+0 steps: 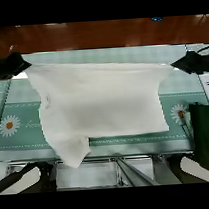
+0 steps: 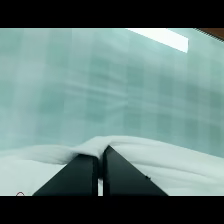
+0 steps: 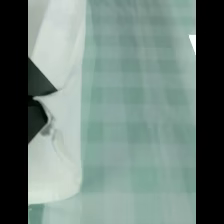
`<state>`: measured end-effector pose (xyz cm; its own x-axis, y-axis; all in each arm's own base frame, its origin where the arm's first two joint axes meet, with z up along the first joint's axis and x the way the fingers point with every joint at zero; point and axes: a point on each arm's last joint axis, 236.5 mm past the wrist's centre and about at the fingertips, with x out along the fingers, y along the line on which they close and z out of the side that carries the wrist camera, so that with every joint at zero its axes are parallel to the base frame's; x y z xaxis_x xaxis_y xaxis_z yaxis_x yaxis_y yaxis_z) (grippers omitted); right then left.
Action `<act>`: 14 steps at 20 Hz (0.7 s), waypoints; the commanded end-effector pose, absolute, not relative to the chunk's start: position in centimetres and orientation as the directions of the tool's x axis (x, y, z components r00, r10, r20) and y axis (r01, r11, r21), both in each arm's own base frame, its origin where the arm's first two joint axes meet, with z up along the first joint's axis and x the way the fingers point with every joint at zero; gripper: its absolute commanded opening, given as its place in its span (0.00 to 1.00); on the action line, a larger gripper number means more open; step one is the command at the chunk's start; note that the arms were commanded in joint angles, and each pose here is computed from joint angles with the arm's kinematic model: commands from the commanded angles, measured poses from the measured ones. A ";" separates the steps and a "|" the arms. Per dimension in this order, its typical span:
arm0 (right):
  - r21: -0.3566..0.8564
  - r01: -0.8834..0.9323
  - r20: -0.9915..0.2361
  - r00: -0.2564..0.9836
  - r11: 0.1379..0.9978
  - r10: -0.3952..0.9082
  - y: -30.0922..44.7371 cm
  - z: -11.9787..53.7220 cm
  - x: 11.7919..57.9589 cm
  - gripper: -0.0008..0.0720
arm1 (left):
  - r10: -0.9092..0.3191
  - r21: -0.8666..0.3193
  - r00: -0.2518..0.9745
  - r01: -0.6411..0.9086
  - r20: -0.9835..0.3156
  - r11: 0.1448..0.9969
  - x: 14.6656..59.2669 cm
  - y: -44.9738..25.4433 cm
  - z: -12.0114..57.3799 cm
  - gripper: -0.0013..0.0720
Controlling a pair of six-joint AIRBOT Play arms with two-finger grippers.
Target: Fold the shirts.
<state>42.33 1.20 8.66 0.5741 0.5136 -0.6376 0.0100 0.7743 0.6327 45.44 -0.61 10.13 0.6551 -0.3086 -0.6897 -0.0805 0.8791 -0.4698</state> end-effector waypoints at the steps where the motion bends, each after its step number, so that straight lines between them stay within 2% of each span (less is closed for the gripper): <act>1: 0.726 0.108 -0.592 0.602 0.679 0.536 -0.5 2.9 48.8 0.04 | -0.333 -0.511 0.618 -0.131 -0.712 0.850 51.5 -1.3 4.9 0.04; 4: 0.749 0.143 -0.596 0.573 0.647 0.562 -1.1 1.1 51.3 0.04 | -0.376 -0.551 0.563 -0.174 -0.736 0.816 53.5 -3.5 2.5 0.04; 8: 0.745 0.145 -0.615 0.526 0.651 0.587 -0.8 0.1 50.9 0.04 | -0.410 -0.558 0.497 -0.191 -0.765 0.808 52.7 -4.8 0.8 0.04; 12: 0.738 0.110 -0.642 0.417 0.665 0.644 0.3 0.0 48.0 0.04 | -0.451 -0.530 0.406 -0.103 -0.795 0.842 49.6 -4.2 1.6 0.04; 14: 0.693 0.103 -0.700 0.335 0.714 0.631 -0.2 -0.9 45.8 0.04 | -0.482 -0.517 0.287 -0.058 -0.828 0.854 46.5 -4.0 0.9 0.04</act>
<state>48.54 -0.18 0.03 0.4457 0.6203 -0.6454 0.1186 0.6738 0.7294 50.22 -3.88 1.56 0.4314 -0.4365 -0.7895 -0.1248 0.8379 -0.5314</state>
